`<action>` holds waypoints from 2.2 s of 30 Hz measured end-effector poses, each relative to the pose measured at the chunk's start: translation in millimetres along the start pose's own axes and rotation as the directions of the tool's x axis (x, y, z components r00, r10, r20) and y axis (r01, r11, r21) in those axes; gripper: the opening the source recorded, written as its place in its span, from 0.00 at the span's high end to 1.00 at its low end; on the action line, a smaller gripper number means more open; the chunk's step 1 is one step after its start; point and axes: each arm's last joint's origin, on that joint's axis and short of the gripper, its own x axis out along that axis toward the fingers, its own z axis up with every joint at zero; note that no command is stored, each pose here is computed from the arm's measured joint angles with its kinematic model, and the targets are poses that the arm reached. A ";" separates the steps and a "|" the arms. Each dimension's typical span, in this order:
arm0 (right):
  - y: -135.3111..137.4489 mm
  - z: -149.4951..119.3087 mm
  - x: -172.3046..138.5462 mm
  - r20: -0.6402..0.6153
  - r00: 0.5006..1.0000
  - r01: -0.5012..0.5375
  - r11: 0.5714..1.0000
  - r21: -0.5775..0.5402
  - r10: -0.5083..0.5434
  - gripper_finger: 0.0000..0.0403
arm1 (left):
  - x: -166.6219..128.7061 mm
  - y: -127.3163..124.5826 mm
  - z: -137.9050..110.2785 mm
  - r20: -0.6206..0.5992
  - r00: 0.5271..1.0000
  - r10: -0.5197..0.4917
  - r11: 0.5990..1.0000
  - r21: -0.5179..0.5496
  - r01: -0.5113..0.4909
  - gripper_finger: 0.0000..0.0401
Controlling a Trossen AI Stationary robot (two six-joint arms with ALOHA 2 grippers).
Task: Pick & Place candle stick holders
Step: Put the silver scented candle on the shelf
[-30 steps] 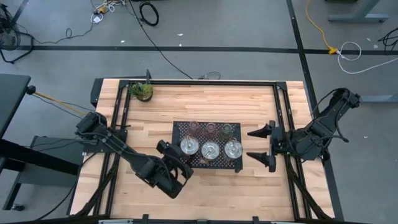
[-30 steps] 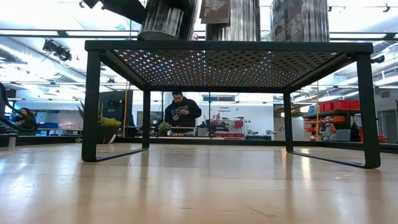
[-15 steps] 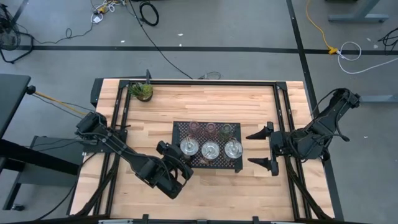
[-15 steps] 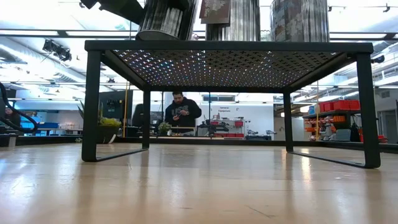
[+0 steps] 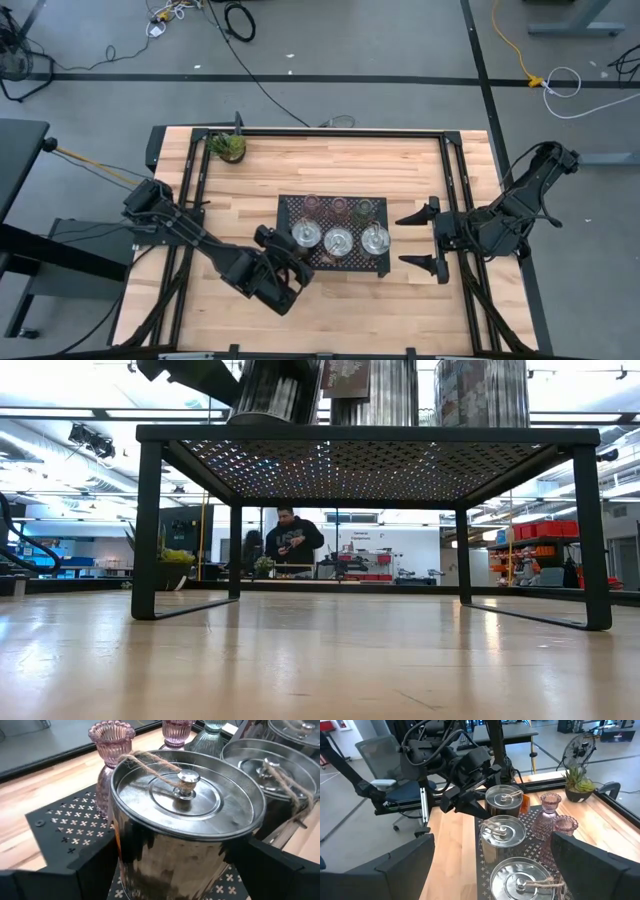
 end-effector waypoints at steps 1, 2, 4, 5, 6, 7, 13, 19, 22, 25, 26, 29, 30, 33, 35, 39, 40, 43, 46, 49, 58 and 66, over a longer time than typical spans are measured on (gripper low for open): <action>0.0 0.0 0.0 0.000 1.000 0.000 1.000 0.000 0.000 0.02 | 0.9 -0.5 0.7 -0.001 1.000 -0.003 1.000 -0.010 0.003 0.13; 0.0 0.0 0.0 0.000 1.000 0.000 1.000 0.000 0.000 0.02 | 1.3 -1.1 0.9 -0.001 1.000 -0.006 1.000 -0.016 0.006 0.13; 0.0 0.0 0.0 0.000 1.000 0.000 1.000 -0.001 0.000 0.02 | 3.2 -1.5 2.4 0.002 1.000 -0.006 1.000 -0.030 0.006 0.13; 0.0 -0.1 0.0 0.000 1.000 0.001 1.000 -0.002 -0.001 0.02 | 4.4 -1.7 3.2 0.001 1.000 -0.007 0.999 -0.037 0.007 0.13; -0.1 -0.1 0.0 0.000 1.000 0.001 1.000 -0.006 -0.001 0.02 | 5.8 -1.9 4.0 -0.006 1.000 -0.009 0.999 -0.045 0.009 0.13; -0.1 -0.1 0.0 0.000 1.000 0.001 1.000 -0.008 -0.001 0.02 | 7.4 -1.8 4.7 -0.017 1.000 -0.010 0.999 -0.050 0.010 0.13; -0.1 0.0 0.0 0.001 1.000 0.003 1.000 -0.026 -0.003 0.02 | 15.9 -0.4 8.1 -0.096 0.995 -0.019 0.998 -0.062 0.013 0.13; -0.1 0.0 0.0 0.001 1.000 0.003 1.000 -0.026 -0.003 0.02 | 17.2 0.0 9.1 -0.091 0.996 -0.015 0.998 -0.067 0.009 0.11; -0.1 0.0 0.0 0.001 1.000 0.003 1.000 -0.026 -0.003 0.02 | 17.2 -0.2 8.6 -0.109 0.994 -0.022 0.998 -0.067 0.014 0.07; -0.1 0.0 0.0 0.001 1.000 0.003 1.000 -0.026 -0.003 0.02 | 16.5 -0.5 7.9 -0.119 0.992 -0.027 0.998 -0.066 0.019 0.06; -0.1 0.0 0.0 0.001 1.000 0.003 1.000 -0.026 -0.003 0.02 | 16.4 -0.6 7.8 -0.120 0.992 -0.028 0.998 -0.066 0.020 0.06; -0.1 0.0 0.0 0.001 1.000 0.003 1.000 -0.026 -0.003 0.02 | 16.4 -0.6 7.8 -0.120 0.992 -0.028 0.998 -0.067 0.020 0.08; -0.1 0.0 0.0 0.001 1.000 0.003 1.000 -0.026 -0.003 0.02 | 16.4 -0.6 7.8 -0.120 0.992 -0.028 0.998 -0.066 0.020 0.08; -0.1 0.0 0.0 0.001 1.000 0.003 1.000 -0.027 -0.003 0.02 | 16.4 -0.6 7.8 -0.120 0.992 -0.028 0.998 -0.065 0.020 0.07; -0.1 0.0 0.0 0.001 1.000 0.003 1.000 -0.027 -0.003 0.02 | 16.5 -0.6 7.8 -0.120 0.992 -0.028 0.998 -0.065 0.020 0.06; -0.1 0.0 0.0 0.001 1.000 0.003 1.000 -0.027 -0.003 0.02 | 16.5 -0.6 7.7 -0.122 0.992 -0.028 0.998 -0.057 0.022 0.03; -0.1 0.0 0.0 0.001 1.000 0.003 1.000 -0.027 -0.003 0.02 | 16.5 -0.6 7.7 -0.122 0.992 -0.028 0.998 -0.057 0.022 0.03; -0.1 0.0 0.0 0.001 1.000 0.003 1.000 -0.027 -0.003 0.02 | 16.5 -0.6 7.8 -0.119 0.992 -0.028 0.998 -0.058 0.021 0.02; -0.1 0.0 0.0 0.001 1.000 0.003 1.000 -0.027 -0.003 0.02 | 16.5 -0.6 7.9 -0.117 0.993 -0.027 0.998 -0.057 0.021 0.02; -0.1 -0.1 0.0 0.001 1.000 0.003 1.000 -0.027 -0.003 0.02 | 16.5 -0.4 8.3 -0.100 0.995 -0.021 0.998 -0.054 0.015 0.02; -0.1 -0.1 0.0 0.000 1.000 0.003 1.000 -0.028 -0.003 0.02 | 16.6 0.3 8.2 -0.100 0.995 -0.015 0.999 -0.048 0.010 0.02; -0.1 -0.1 0.0 0.000 1.000 0.003 0.999 -0.032 -0.003 0.02 | 16.5 0.4 7.8 -0.109 0.994 -0.017 0.999 -0.048 0.011 0.02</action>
